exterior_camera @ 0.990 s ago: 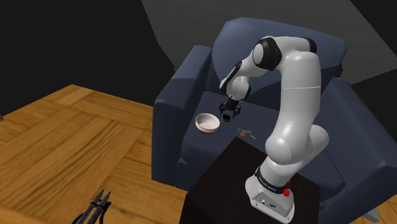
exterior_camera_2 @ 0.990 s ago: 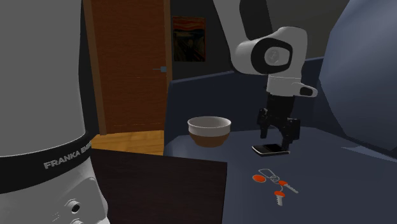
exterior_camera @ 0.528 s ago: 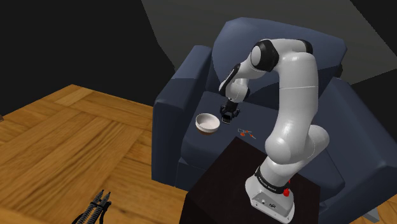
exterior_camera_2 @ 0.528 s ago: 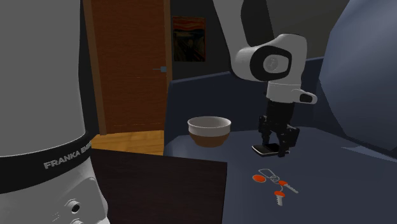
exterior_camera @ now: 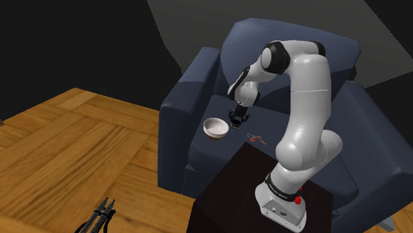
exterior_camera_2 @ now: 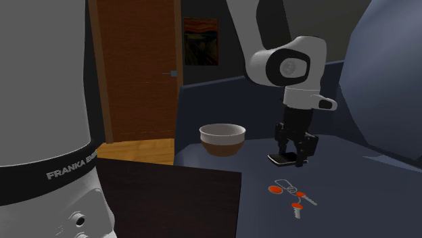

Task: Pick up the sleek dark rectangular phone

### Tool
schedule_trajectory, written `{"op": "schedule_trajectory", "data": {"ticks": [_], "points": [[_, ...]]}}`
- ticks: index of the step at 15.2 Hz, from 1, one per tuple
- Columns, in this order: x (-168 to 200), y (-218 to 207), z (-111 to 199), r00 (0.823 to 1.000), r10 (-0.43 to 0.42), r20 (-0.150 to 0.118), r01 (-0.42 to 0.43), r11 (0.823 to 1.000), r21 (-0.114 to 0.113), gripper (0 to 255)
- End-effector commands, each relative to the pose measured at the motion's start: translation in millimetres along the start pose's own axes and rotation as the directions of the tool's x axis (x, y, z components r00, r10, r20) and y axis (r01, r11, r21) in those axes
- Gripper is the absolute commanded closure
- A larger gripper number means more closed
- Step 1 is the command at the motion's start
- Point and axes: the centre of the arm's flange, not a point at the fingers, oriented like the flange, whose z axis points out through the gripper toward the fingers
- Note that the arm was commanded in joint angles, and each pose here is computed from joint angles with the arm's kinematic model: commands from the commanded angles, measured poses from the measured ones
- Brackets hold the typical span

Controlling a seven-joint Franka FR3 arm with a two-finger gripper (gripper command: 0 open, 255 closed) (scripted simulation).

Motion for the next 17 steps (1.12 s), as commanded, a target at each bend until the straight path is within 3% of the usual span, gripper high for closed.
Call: {"op": "schedule_trajectory", "data": {"ticks": [1,17], "points": [[-1,-1,-4,1.000,-0.002,0.002,0.002,1.000,-0.001,255],[-3,-6,-79,1.000,-0.002,0.002,0.002,1.000,-0.001,255]]}}
